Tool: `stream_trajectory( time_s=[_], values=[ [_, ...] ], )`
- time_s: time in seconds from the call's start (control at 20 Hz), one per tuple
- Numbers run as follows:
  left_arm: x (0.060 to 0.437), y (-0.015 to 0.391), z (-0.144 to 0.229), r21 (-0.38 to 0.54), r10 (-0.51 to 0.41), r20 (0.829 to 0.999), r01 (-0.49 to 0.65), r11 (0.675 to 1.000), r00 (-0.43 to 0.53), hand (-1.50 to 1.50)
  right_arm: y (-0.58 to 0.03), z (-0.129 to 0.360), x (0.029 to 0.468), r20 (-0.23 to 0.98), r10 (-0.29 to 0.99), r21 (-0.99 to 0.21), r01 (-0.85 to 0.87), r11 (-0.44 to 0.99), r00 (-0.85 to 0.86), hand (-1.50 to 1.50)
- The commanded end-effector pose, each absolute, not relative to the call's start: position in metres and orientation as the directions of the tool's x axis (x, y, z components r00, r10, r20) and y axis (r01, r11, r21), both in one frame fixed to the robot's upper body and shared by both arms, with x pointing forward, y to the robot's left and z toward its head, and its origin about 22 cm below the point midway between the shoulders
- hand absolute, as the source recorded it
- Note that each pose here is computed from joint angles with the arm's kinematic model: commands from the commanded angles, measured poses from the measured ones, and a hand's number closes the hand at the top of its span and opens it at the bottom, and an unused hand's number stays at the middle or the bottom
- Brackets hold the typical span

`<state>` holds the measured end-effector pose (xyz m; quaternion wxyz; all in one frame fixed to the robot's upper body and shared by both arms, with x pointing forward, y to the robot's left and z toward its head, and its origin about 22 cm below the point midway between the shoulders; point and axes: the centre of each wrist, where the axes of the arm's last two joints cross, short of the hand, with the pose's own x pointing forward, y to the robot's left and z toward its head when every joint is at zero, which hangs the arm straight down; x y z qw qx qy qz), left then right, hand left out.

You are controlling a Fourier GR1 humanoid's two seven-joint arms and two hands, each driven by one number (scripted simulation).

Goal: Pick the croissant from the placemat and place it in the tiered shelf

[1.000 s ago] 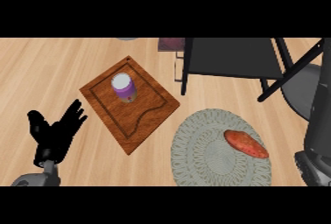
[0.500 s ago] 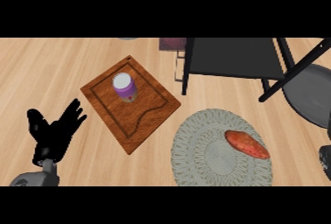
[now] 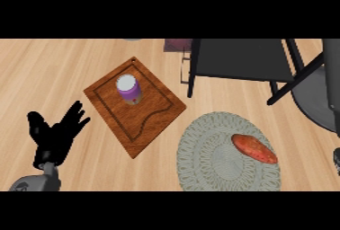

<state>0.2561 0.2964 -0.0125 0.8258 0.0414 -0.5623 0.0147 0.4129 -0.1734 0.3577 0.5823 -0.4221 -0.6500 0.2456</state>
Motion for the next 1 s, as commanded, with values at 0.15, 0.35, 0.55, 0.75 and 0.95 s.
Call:
stream_trajectory(
  time_s=[0.15,0.35,0.55,0.75,0.95],
  values=[
    [0.263,0.289,-0.025,0.054,-0.02,0.904,-0.069,0.996,0.427,0.0,-0.189,0.365,0.436,0.528,0.849,-0.816,0.284,0.503,0.013,1.5],
    [0.249,0.285,-0.018,0.042,-0.006,0.906,-0.074,0.996,0.423,0.0,-0.191,0.34,0.446,0.558,0.83,-0.796,0.272,0.541,-0.019,1.5],
    [0.255,0.293,-0.022,0.054,-0.016,0.9,-0.076,0.996,0.437,0.0,-0.186,0.337,0.446,0.554,0.832,-0.796,0.27,0.542,-0.039,1.5],
    [0.249,0.305,-0.019,0.047,-0.009,0.899,-0.074,0.996,0.438,0.0,-0.179,0.318,0.449,0.483,0.876,-0.85,0.235,0.472,-0.015,1.5],
    [0.251,0.28,-0.021,0.061,-0.024,0.895,-0.069,0.996,0.445,0.0,-0.195,0.334,0.449,0.676,0.737,-0.699,0.33,0.635,0.015,1.5]
  ],
)
